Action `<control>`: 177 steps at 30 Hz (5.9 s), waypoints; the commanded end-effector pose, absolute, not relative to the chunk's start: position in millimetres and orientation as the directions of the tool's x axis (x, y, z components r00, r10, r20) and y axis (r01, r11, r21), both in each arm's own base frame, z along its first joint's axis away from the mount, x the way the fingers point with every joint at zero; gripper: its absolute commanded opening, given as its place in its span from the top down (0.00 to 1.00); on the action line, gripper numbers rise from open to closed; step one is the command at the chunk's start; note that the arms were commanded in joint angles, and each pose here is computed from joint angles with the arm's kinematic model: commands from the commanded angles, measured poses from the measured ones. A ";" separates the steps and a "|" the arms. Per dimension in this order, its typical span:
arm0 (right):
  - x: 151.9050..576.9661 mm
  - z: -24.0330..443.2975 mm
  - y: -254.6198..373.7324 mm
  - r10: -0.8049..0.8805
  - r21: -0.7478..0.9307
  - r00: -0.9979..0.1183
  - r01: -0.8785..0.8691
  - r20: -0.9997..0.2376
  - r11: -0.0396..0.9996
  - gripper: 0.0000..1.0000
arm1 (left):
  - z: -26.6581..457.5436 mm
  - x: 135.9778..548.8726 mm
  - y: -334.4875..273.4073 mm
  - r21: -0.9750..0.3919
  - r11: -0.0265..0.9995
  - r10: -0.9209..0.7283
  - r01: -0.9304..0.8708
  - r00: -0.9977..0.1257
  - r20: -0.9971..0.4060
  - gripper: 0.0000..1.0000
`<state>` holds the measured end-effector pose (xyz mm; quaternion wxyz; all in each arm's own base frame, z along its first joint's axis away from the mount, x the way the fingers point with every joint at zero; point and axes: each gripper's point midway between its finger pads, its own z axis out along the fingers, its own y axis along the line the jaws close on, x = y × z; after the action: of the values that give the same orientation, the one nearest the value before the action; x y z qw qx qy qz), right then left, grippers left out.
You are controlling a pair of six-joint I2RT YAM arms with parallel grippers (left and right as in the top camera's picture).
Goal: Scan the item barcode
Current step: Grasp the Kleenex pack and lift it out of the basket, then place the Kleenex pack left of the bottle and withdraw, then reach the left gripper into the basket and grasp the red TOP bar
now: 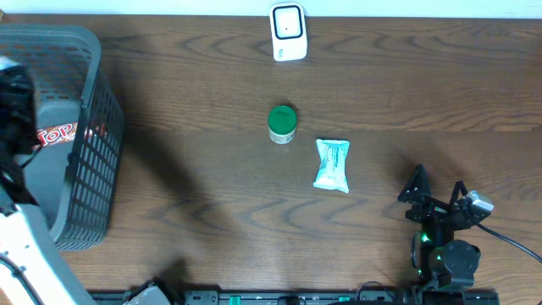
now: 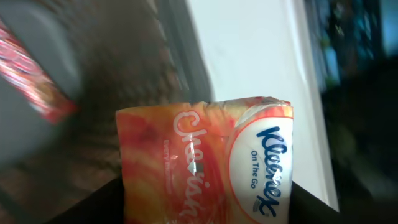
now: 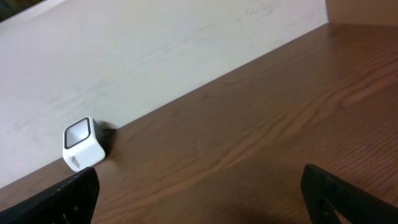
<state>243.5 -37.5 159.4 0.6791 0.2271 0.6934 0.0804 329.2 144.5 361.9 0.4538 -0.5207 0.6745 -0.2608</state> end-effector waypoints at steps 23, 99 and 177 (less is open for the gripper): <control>243.7 158.8 -35.2 0.431 0.426 0.022 0.198 -0.902 0.883 0.01 | 213.8 411.8 -77.5 -0.489 0.694 -0.713 -0.529 -0.603 -0.359 0.31; 243.7 158.8 -35.2 0.431 0.426 0.022 0.198 -0.902 0.883 0.01 | 248.3 364.5 262.5 -0.245 0.477 -0.716 -0.844 -0.213 -0.664 0.02; 243.7 158.8 -35.2 0.431 0.426 0.022 0.198 -0.902 0.883 0.01 | 191.5 353.6 285.7 -0.232 0.254 -0.824 -0.939 -0.085 -0.560 0.93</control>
<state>243.5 -37.5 159.4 0.6791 0.2271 0.6934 0.0804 363.9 275.7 102.3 0.2073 -0.6042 0.7653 0.0794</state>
